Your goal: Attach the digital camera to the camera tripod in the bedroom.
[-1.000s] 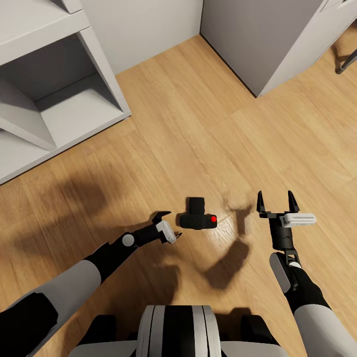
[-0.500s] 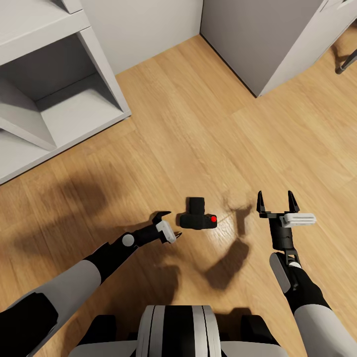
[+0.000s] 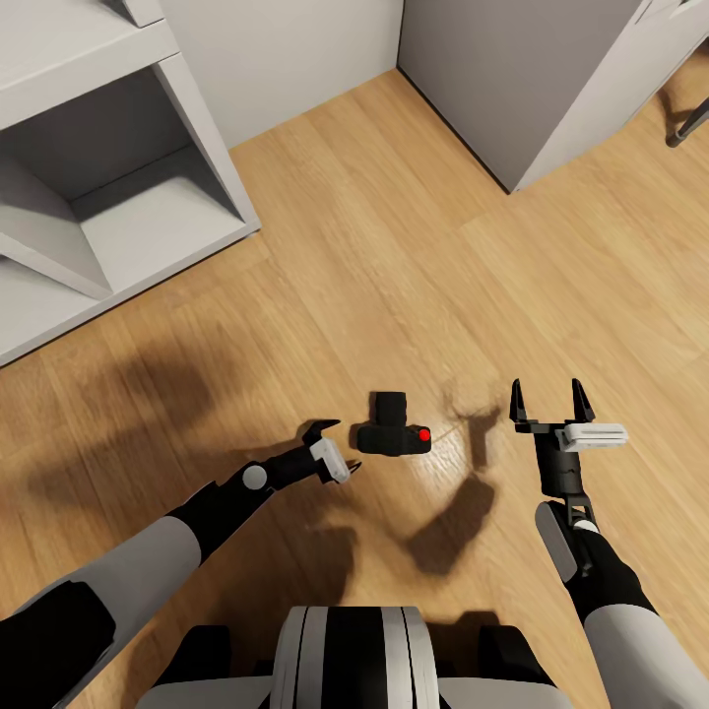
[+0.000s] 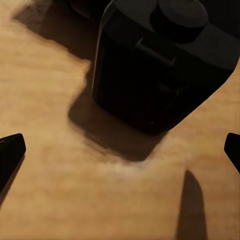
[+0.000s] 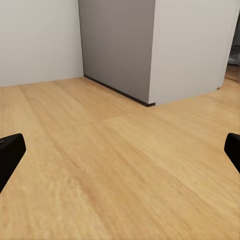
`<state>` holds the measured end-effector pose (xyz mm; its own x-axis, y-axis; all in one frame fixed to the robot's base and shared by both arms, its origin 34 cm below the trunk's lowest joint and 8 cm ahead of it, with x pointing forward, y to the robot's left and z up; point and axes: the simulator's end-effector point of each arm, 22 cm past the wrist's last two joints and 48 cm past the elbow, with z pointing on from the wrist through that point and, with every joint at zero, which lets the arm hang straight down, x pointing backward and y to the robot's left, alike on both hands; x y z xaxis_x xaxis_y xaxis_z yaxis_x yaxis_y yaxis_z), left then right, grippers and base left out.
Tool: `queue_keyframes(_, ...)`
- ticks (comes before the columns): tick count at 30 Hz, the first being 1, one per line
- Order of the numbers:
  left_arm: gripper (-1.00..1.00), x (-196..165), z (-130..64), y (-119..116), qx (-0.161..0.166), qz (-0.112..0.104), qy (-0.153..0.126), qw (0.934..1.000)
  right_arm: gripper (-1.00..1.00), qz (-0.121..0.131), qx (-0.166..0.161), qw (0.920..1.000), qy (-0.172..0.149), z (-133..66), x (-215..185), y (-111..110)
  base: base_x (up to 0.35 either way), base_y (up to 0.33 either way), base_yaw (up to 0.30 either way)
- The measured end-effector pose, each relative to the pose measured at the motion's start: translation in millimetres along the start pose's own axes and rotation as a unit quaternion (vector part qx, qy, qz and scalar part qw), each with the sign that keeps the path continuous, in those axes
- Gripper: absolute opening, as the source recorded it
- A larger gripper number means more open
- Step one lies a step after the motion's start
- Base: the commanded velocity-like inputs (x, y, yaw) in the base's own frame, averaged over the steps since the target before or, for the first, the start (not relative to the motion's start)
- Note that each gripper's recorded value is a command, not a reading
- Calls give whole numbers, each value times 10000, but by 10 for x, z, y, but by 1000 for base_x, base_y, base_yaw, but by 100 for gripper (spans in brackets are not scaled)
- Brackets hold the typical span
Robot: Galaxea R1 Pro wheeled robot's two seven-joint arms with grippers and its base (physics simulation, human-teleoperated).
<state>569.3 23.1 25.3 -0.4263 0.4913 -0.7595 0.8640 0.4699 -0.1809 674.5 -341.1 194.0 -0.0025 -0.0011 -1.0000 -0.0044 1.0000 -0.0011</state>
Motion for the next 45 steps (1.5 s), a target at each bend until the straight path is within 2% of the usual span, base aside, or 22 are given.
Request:
queue_keyframes(36, 100, -3, 1, -5, 7, 7, -6, 10000, 100, 1, 0, 10000, 0, 0, 0, 1, 0, 0, -1)
queue_keyframes(45, 100, -8, 0, -3, 5, 11, -8, 10000, 100, 1, 1, 10000, -4, 2, -5, 0, 0, 0, -161)
